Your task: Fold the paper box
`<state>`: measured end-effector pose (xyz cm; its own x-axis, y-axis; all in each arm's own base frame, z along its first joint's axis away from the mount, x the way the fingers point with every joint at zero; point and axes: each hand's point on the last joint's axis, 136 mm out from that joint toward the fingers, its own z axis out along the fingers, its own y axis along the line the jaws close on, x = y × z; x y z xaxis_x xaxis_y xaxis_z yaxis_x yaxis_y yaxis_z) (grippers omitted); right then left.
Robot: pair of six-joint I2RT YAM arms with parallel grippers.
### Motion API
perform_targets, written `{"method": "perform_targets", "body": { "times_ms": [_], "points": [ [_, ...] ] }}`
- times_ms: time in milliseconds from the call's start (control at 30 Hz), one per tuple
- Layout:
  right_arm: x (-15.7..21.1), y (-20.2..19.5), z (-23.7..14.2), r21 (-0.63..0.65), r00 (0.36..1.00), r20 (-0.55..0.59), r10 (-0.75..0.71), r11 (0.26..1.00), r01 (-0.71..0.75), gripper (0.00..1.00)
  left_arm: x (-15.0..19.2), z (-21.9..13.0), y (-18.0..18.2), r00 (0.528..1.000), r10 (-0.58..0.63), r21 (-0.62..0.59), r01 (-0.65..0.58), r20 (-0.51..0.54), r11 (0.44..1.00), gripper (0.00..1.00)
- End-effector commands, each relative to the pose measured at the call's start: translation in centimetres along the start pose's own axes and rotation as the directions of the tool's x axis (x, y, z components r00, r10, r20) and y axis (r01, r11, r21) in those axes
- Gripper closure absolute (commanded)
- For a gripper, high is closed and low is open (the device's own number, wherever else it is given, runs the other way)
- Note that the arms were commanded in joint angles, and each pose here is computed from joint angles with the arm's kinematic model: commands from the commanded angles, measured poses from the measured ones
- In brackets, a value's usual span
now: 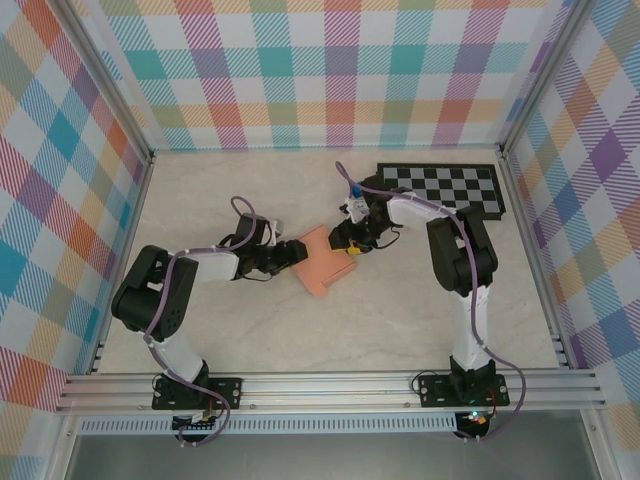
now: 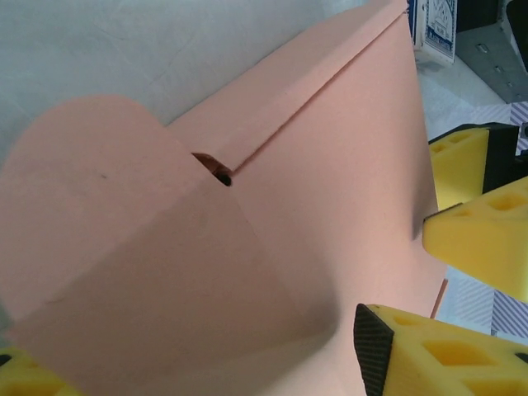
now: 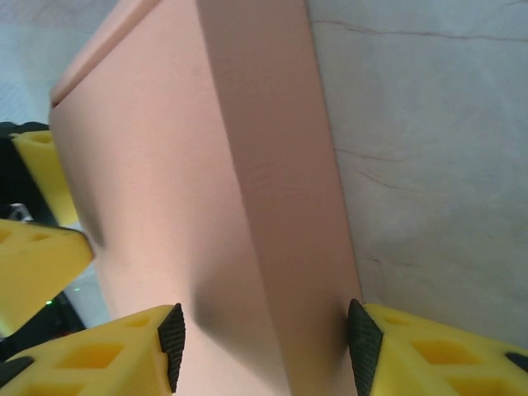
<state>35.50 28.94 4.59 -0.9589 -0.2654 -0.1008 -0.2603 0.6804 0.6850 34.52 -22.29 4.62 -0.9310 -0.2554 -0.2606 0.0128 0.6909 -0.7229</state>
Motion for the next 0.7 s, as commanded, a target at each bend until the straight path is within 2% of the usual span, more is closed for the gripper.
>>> {"method": "perform_targets", "body": {
  "times_ms": [0,133,300,533,667],
  "points": [
    [0.1,1.7,0.7,-0.166,0.999,-0.021,0.033,0.985,-0.036,0.47,-1.1,-0.6,-1.4,0.999,0.009,0.065,-0.011,0.032,0.998,0.37],
    [0.2,2.3,1.4,-0.253,0.996,-0.029,0.08,0.964,-0.085,0.5,-1.2,-1.7,-2.3,0.999,0.022,0.074,-0.025,0.046,0.997,0.37],
    [0.9,2.7,2.8,-0.266,0.993,-0.047,0.104,0.958,-0.113,0.49,-1.2,-3.3,-3.5,0.999,0.021,0.065,-0.023,0.033,0.998,0.39],
    [1.5,3.4,5.6,-0.294,0.987,-0.076,0.142,0.943,-0.158,0.49,-1.3,-6.3,-5.1,0.999,0.027,0.009,-0.027,0.03,1.0,0.39],
    [1.3,3.6,6.9,-0.301,0.983,-0.079,0.167,0.936,-0.184,0.49,-1.4,-7.7,-5.1,1.0,0.027,-0.07,-0.027,0.01,0.997,0.39]
  ]
}}
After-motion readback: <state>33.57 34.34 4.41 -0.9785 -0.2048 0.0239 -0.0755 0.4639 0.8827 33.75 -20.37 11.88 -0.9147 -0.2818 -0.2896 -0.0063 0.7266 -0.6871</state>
